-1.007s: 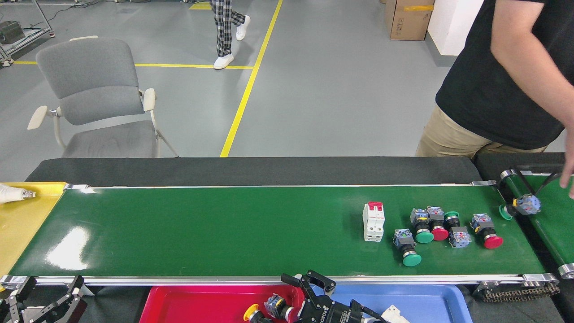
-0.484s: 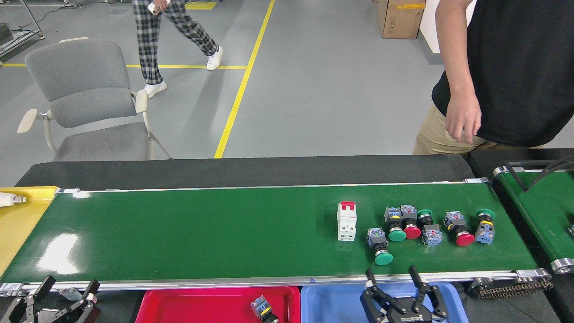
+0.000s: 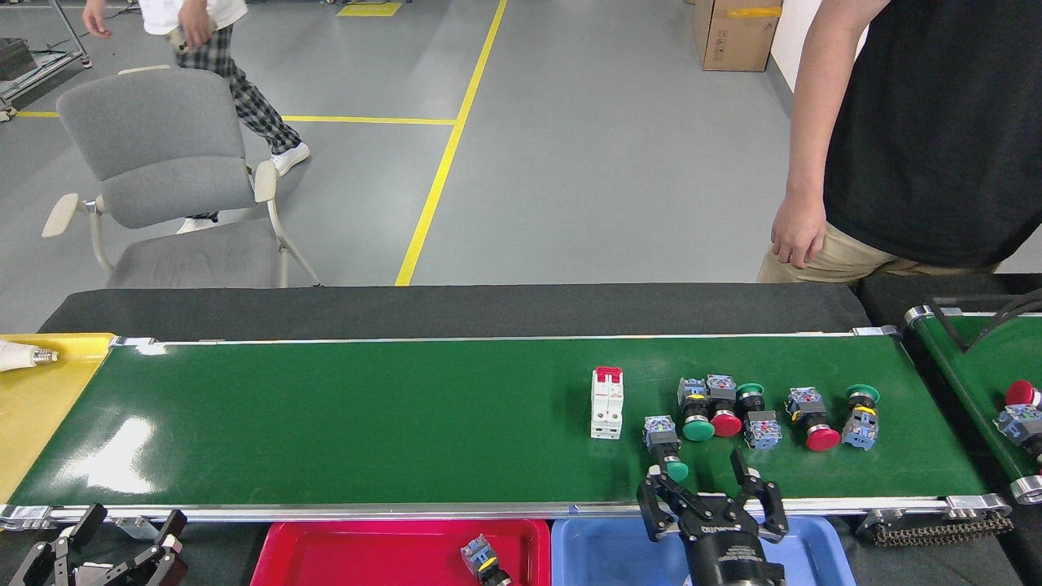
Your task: Pick switch part from conveyor to tray
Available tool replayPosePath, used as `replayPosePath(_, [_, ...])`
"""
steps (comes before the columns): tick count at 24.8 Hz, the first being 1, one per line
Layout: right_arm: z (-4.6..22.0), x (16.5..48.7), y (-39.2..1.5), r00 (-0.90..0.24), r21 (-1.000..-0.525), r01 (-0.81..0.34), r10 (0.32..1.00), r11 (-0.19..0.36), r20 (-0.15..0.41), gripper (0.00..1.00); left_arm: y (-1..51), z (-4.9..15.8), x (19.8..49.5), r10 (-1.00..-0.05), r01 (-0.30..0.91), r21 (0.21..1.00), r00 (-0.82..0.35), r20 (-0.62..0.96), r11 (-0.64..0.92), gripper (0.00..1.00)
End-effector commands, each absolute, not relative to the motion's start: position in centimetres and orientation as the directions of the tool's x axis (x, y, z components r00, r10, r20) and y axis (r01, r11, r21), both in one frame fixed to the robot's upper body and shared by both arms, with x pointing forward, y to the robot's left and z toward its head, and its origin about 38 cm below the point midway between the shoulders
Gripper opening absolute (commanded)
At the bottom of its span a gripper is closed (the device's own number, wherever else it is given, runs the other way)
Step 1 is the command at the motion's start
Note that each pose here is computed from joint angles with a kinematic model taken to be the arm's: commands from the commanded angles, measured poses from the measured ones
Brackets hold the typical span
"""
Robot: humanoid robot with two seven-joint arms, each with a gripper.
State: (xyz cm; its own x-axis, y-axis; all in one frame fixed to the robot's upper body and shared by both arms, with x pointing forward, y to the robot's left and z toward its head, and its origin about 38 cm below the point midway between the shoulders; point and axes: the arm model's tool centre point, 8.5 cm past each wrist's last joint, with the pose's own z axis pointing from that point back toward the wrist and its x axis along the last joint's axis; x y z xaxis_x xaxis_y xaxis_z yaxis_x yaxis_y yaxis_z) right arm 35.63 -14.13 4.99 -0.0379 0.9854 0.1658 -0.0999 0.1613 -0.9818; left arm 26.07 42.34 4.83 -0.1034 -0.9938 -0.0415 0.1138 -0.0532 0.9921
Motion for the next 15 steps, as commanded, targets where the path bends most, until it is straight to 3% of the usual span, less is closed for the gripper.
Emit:
replayPosePath(1, [5.2, 36.5, -13.4, -0.045, -0.979, -0.118, 0.984, 0.163, 0.17, 0.96, 42.7, 5.6, 26.4, -0.994, 0.095, 0.993, -0.097, -0.058, -0.067, 1.0])
replayPosePath(2, [5.1, 36.6, -13.3, -0.049, -0.979, -0.131, 0.985, 0.159, 0.166, 0.92, 42.7, 5.6, 26.4, -0.994, 0.095, 0.993, -0.097, -0.058, -0.067, 1.0])
replayPosePath(5, [4.9, 36.8, -13.4, -0.055, -0.977, -0.149, 0.986, 0.15, 0.16, 0.64, 42.7, 5.6, 26.4, -0.993, 0.095, 0.993, -0.099, -0.06, -0.07, 1.0])
replayPosePath(7, [5.0, 36.9, -13.3, -0.063, -0.977, -0.148, 0.985, 0.152, 0.163, 0.34, 42.8, 5.7, 26.4, -0.993, 0.095, 0.993, -0.101, -0.063, -0.073, 1.0])
replayPosePath(11, [4.6, 36.2, -12.2, -0.125, -0.978, -0.16, 0.98, 0.132, 0.153, 0.19, 42.7, 5.6, 26.4, -0.993, 0.098, 0.993, -0.104, -0.061, -0.071, 1.0])
replayPosePath(15, [4.2, 35.1, -10.8, -0.24, -0.978, -0.175, 0.958, 0.115, 0.156, 0.13, 42.8, 5.6, 26.4, -0.993, 0.097, 0.993, -0.102, -0.061, -0.071, 1.0])
